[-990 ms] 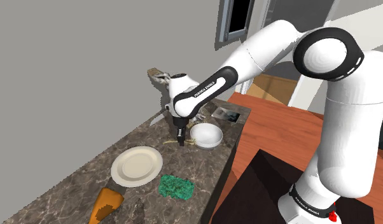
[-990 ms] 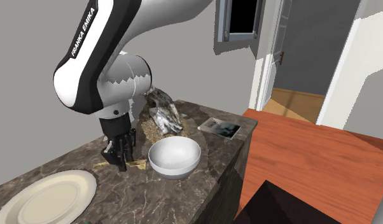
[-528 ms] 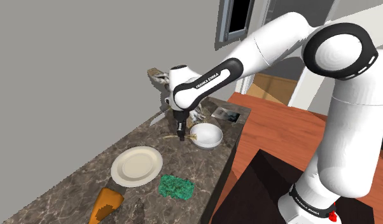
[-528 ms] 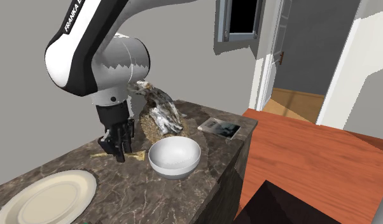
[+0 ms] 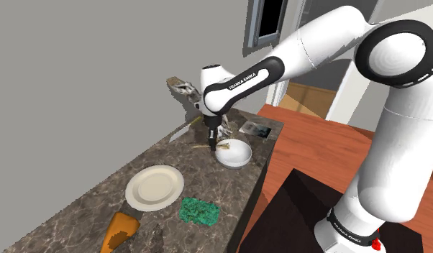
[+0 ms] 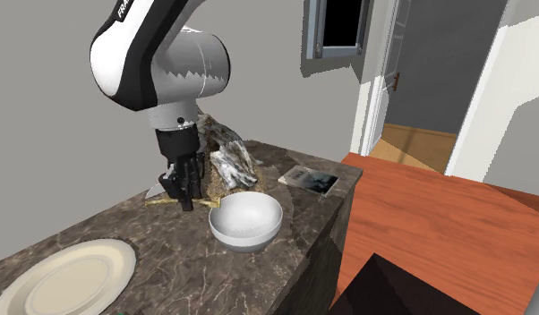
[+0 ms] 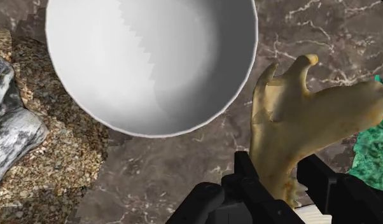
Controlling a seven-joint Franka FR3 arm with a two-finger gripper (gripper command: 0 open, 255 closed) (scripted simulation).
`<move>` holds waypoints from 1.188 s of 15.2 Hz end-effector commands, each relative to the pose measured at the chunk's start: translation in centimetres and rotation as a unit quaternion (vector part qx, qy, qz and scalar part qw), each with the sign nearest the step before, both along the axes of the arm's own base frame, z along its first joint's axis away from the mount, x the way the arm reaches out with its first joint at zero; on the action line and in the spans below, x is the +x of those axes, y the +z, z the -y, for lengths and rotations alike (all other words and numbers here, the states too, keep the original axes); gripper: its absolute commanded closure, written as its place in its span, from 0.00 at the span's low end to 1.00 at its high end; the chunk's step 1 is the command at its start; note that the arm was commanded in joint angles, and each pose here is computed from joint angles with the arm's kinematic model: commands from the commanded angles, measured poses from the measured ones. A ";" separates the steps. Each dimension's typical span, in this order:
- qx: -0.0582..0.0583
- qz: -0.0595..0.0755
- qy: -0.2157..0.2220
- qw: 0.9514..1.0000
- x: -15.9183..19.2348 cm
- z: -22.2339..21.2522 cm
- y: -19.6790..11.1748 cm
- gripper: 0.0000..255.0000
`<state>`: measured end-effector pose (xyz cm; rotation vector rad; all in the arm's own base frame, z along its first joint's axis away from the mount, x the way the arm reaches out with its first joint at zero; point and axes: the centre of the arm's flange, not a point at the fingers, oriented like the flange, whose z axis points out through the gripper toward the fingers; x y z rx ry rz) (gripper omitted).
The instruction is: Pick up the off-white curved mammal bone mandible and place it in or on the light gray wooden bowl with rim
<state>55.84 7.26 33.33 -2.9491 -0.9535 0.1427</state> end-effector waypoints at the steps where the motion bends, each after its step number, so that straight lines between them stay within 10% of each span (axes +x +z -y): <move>1: 0.000 0.000 0.001 1.000 -0.3 2.6 0.0 1.00; 10: 0.000 0.000 0.001 1.000 -2.3 14.5 0.2 1.00; 18: 0.000 0.000 0.001 1.000 -2.3 14.5 -4.0 1.00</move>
